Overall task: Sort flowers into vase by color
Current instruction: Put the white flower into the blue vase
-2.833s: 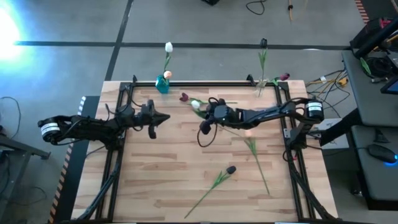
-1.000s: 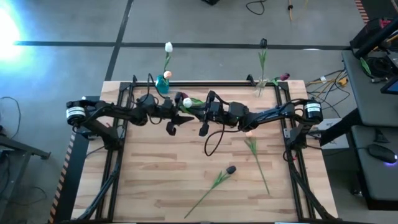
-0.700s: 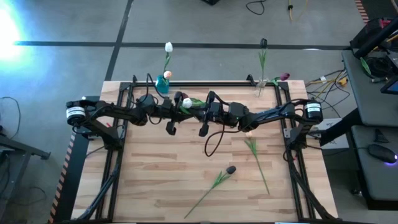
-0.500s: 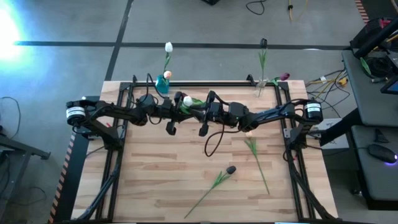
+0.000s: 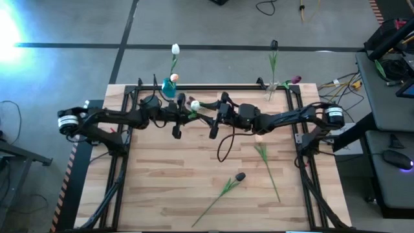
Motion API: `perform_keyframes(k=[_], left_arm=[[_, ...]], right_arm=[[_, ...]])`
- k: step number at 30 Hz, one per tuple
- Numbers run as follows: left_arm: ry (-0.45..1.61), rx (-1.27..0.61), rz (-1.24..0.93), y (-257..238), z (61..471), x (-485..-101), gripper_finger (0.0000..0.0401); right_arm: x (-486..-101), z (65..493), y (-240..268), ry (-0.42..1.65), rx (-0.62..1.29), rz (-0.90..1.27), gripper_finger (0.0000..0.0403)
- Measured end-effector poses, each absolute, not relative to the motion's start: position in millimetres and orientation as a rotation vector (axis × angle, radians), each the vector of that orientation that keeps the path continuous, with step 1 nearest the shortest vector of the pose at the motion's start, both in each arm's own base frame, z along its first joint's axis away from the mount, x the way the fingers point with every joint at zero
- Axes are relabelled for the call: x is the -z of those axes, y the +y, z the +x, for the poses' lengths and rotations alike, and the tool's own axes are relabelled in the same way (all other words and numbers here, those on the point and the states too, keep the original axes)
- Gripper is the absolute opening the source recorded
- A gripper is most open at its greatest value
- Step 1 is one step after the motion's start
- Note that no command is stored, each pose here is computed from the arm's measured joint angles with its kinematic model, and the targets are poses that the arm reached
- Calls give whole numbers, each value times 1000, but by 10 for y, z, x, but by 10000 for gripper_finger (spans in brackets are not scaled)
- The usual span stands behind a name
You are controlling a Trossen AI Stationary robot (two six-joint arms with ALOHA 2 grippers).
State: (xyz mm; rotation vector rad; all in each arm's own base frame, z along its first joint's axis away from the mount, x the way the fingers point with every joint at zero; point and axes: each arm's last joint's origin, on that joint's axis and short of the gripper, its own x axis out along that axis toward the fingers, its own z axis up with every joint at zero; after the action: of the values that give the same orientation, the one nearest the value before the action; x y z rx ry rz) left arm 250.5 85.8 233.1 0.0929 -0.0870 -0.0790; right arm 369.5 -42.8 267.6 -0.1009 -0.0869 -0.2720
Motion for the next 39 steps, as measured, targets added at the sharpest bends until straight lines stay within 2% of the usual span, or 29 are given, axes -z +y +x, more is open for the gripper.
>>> perform_keyframes(k=[7, 19, 23, 27, 39], left_arm=[[-25, -45, 147, 968, 2177, -2647, 1], [180, -263, 245, 1218, 1586, -3515, 0], [164, -431, 262, 1308, 1379, -3652, 0], [169, -538, 236, 1343, 1217, -3680, 0], [122, -636, 193, 1341, 1079, -3758, 0]], right_arm=[[-2752, 3569, -423, 39, 296, -105, 160], [-2553, 3641, -434, 127, 330, -135, 44], [-2545, 3643, -436, 131, 330, -137, 19], [-2530, 3642, -434, 146, 328, -139, 11], [-2527, 3642, -436, 149, 328, -140, 11]])
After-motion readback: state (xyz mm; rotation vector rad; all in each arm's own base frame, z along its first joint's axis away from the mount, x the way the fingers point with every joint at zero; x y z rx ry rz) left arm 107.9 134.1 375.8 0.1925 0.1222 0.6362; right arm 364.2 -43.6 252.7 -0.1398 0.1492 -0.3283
